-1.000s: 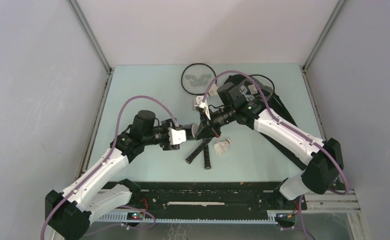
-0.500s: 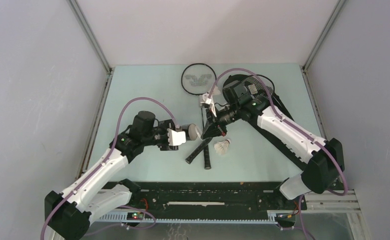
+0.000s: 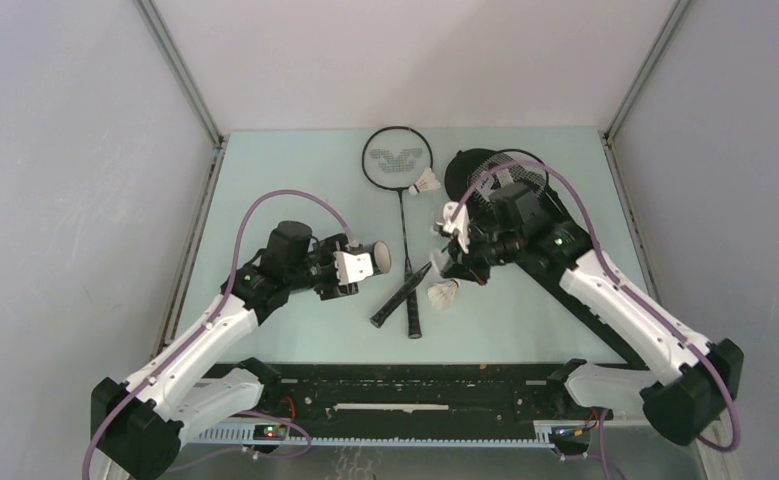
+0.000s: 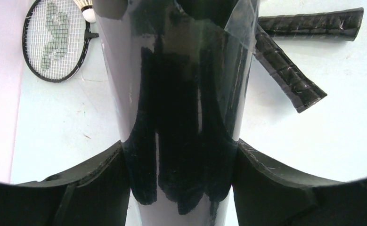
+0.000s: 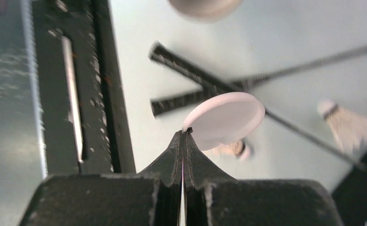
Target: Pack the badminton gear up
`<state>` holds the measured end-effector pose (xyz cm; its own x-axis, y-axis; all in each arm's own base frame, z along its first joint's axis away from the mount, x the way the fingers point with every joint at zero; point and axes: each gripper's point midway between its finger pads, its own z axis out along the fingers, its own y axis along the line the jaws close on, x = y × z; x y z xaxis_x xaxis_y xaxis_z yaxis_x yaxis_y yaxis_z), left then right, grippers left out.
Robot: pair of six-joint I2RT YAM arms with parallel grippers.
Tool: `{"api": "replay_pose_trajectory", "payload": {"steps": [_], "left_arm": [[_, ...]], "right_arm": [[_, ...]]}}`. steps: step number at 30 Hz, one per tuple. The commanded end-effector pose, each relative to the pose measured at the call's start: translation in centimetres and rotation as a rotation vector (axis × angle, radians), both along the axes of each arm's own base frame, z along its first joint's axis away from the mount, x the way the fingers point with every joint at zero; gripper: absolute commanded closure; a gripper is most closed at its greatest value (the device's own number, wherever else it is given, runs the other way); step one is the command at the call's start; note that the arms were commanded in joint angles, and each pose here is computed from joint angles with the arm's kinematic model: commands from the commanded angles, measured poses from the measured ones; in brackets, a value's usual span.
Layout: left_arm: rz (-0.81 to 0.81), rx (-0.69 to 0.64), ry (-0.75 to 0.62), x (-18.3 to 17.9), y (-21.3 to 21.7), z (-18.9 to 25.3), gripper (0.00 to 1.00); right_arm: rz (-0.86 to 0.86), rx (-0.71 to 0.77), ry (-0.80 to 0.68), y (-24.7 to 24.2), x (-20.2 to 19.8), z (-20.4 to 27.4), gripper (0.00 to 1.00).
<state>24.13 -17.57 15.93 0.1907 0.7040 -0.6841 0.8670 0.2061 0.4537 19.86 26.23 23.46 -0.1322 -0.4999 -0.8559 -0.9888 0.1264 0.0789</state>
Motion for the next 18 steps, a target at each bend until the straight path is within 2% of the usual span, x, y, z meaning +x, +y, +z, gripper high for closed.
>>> {"api": "replay_pose_trajectory", "payload": {"steps": [1,6,14,16,18], "left_arm": [[0.037,-0.069,-0.054,1.3,-0.6,3.0,0.93],[-0.023,-0.098,-0.038,0.5,-1.4,3.5,0.89],[-0.076,-0.048,0.011,0.2,-1.7,3.3,0.84],[-0.079,-0.049,0.014,0.1,-1.7,3.6,0.83],[-0.08,-0.058,0.013,0.1,-1.8,3.9,0.83]], "right_arm": [[-0.211,-0.247,-0.15,-6.1,1.9,-4.9,1.0],[-0.351,-0.456,-0.205,-11.3,2.2,-10.5,1.0],[-0.351,-0.647,-0.113,-14.1,1.0,-18.1,1.0],[-0.348,-0.681,-0.095,-14.4,1.0,-18.9,0.97],[-0.344,-0.704,-0.083,-14.6,1.0,-19.4,0.89]]}}
